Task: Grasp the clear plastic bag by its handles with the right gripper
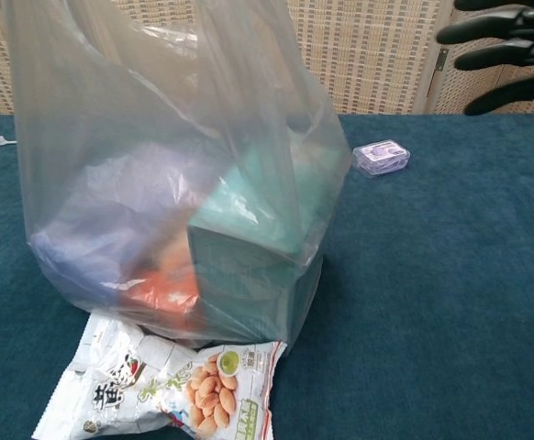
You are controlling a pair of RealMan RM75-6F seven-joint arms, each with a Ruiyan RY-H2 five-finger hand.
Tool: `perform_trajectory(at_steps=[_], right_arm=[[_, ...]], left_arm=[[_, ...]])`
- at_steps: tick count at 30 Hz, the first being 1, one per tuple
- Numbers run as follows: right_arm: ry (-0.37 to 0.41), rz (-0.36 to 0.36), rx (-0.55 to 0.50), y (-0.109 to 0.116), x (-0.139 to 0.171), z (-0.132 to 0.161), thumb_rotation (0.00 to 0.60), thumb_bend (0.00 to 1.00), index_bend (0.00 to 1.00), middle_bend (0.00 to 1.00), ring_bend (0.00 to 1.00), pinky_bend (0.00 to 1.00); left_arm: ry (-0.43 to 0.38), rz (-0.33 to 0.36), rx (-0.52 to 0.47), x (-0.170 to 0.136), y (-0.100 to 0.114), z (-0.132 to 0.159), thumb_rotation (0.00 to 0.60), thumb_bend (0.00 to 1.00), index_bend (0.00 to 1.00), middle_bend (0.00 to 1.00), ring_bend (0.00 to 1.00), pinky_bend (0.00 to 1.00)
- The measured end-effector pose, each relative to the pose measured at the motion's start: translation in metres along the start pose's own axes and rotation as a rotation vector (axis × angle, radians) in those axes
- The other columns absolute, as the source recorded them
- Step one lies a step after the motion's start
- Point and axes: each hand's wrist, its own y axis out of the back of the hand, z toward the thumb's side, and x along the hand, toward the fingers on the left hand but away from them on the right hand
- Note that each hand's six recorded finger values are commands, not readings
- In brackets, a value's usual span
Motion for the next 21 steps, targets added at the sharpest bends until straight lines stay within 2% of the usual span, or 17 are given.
perform_trajectory(at_steps=[5, 8, 15, 21], right_arm=[[0.066, 0.127, -0.167, -0.013, -0.030, 0.012, 0.600, 0.08, 0.00, 0.00, 0.00, 0.12], [0.098, 0.184, -0.191, -0.021, -0.050, 0.017, 0.600, 0.08, 0.00, 0.00, 0.00, 0.12], [0.134, 0.226, -0.194, -0.030, -0.082, 0.024, 0.600, 0.08, 0.00, 0.00, 0.00, 0.10], [0.150, 0.217, -0.193, -0.032, -0.105, 0.029, 0.600, 0.08, 0.00, 0.00, 0.00, 0.10]], left_arm=[[0.013, -0.008, 0.016, 0.000, 0.001, -0.001, 0.600, 0.21, 0.35, 0.25, 0.21, 0.05], [0.019, -0.012, 0.027, -0.001, 0.000, -0.002, 0.600, 0.21, 0.35, 0.25, 0.21, 0.05], [0.024, -0.016, 0.048, -0.001, 0.002, -0.002, 0.600, 0.21, 0.35, 0.25, 0.21, 0.05], [0.022, -0.023, 0.064, -0.002, 0.003, 0.000, 0.600, 0.21, 0.35, 0.25, 0.21, 0.05]])
